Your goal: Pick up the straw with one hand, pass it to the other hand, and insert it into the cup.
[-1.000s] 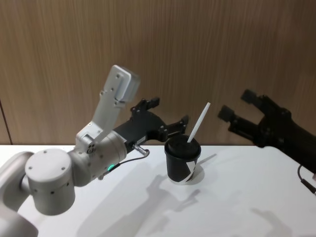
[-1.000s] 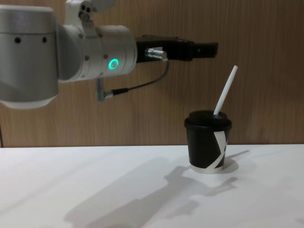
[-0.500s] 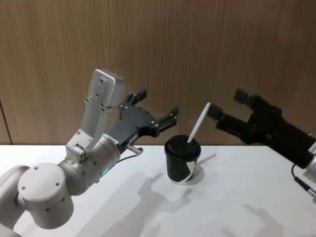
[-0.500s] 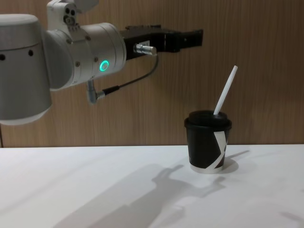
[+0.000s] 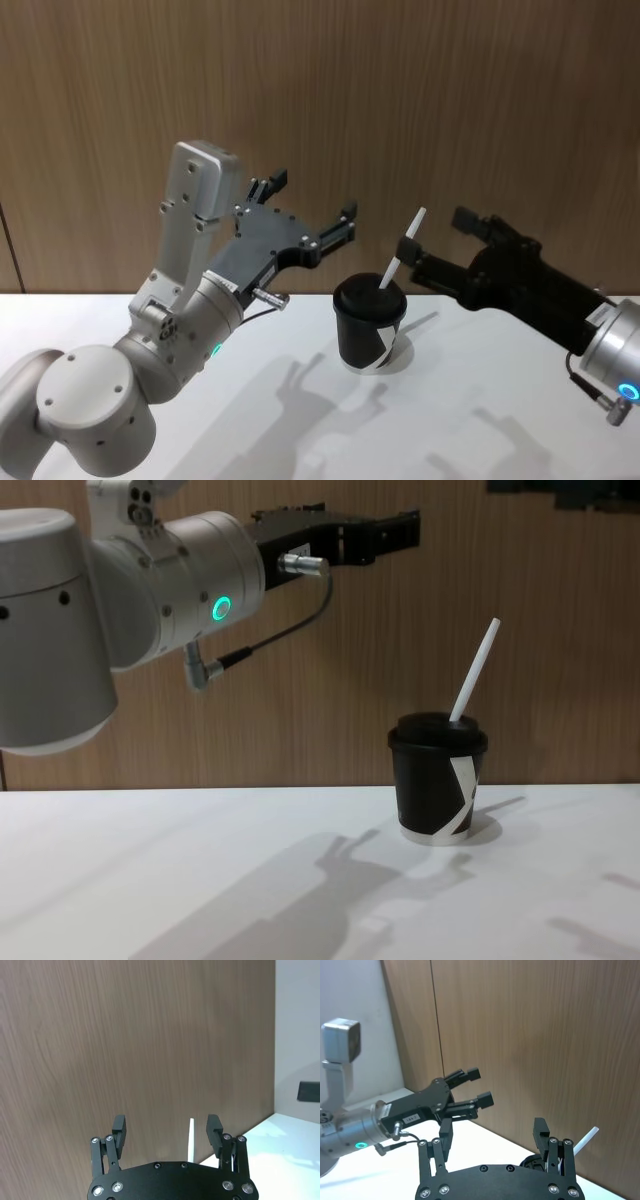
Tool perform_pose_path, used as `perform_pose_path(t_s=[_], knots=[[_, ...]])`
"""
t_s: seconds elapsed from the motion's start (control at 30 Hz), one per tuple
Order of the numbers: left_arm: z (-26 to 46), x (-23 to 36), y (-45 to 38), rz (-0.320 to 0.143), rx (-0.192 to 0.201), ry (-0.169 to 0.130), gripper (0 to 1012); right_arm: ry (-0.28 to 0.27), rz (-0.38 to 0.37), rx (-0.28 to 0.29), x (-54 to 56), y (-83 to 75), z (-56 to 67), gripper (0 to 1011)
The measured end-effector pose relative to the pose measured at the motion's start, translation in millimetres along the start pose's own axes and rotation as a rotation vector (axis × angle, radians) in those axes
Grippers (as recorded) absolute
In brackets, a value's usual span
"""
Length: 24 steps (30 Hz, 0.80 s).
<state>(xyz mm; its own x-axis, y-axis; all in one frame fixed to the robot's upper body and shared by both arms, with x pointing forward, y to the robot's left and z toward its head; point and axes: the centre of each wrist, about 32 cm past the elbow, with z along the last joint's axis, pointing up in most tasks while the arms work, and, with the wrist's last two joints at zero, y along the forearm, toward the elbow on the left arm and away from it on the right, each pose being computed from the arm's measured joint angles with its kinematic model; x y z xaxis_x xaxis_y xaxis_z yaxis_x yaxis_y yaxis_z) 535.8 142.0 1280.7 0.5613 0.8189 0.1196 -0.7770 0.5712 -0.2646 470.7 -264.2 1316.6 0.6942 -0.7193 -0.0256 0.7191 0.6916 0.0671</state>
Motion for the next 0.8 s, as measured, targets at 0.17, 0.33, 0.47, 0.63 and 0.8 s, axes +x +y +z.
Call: perform_pose_path(t_s=[0.17, 0.33, 0.47, 0.63, 0.8], knots=[[0.6, -1.5, 1.4, 0.01, -0.008, 0.001, 1003, 0.001, -0.018, -0.006, -2.6, 5.6, -3.4, 1001], [1.0, -2.6, 2.6, 0.018, -0.014, 0.001, 1003, 0.001, -0.028, -0.008, -3.9, 8.8, -5.2, 1001], [1.2, -3.2, 3.2, 0.022, -0.017, 0.002, 1003, 0.0, -0.035, -0.009, -5.1, 11.1, -6.6, 1001], [1.5, -3.7, 3.8, 0.025, -0.02, 0.002, 1003, 0.0, -0.04, -0.009, -5.8, 12.7, -7.5, 1001], [1.6, -4.1, 4.2, 0.027, -0.021, 0.003, 1003, 0.0, -0.044, -0.01, -6.4, 13.8, -8.3, 1001]])
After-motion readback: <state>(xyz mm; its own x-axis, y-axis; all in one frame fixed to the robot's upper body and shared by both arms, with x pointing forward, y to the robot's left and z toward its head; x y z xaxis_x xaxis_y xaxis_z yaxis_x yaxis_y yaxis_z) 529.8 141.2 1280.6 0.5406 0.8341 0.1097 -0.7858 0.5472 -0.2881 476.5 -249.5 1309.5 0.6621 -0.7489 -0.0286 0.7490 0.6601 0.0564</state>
